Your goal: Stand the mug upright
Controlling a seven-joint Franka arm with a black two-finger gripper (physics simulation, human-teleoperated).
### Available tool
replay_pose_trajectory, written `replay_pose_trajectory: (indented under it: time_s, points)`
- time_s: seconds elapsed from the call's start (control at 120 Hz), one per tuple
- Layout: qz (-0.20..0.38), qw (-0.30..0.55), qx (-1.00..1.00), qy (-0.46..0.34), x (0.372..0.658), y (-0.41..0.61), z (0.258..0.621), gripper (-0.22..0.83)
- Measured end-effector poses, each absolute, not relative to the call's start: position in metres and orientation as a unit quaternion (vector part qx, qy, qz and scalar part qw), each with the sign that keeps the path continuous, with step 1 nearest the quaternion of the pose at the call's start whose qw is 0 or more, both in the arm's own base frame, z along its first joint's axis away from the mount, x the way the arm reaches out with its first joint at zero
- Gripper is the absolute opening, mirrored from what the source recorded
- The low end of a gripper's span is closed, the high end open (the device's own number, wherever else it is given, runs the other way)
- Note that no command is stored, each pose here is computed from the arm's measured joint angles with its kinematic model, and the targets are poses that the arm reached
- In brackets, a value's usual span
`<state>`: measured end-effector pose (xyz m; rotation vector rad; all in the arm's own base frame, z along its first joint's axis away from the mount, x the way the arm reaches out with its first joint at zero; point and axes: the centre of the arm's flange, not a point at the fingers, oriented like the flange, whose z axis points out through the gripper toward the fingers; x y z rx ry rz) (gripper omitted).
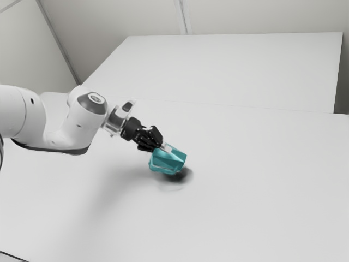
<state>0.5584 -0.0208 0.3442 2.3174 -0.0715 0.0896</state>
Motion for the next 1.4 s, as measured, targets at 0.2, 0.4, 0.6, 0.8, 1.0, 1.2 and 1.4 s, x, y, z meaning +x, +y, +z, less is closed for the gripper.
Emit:
replay_pose_trajectory:
  time_s: [0.2, 0.4, 0.6, 0.8, 1.0, 1.2, 1.4]
  points:
    - [0.018, 0.218, 0.967, -0.132, 0.587, 0.010, 0.397, -0.16]
    - [-0.036, 0.112, 0.986, -0.121, 0.595, 0.037, 0.363, -0.16]
    - [-0.029, 0.053, 0.994, -0.094, 0.606, 0.044, 0.364, -0.16]
    - [-0.033, 0.019, 0.997, -0.064, 0.608, 0.052, 0.365, -0.16]
    - [-0.034, -0.008, 0.998, -0.047, 0.610, 0.050, 0.367, -0.16]
    - [-0.036, -0.015, 0.999, -0.026, 0.611, 0.047, 0.363, 0.14]
    - [-0.034, -0.016, 0.999, -0.006, 0.612, 0.045, 0.365, 0.43]
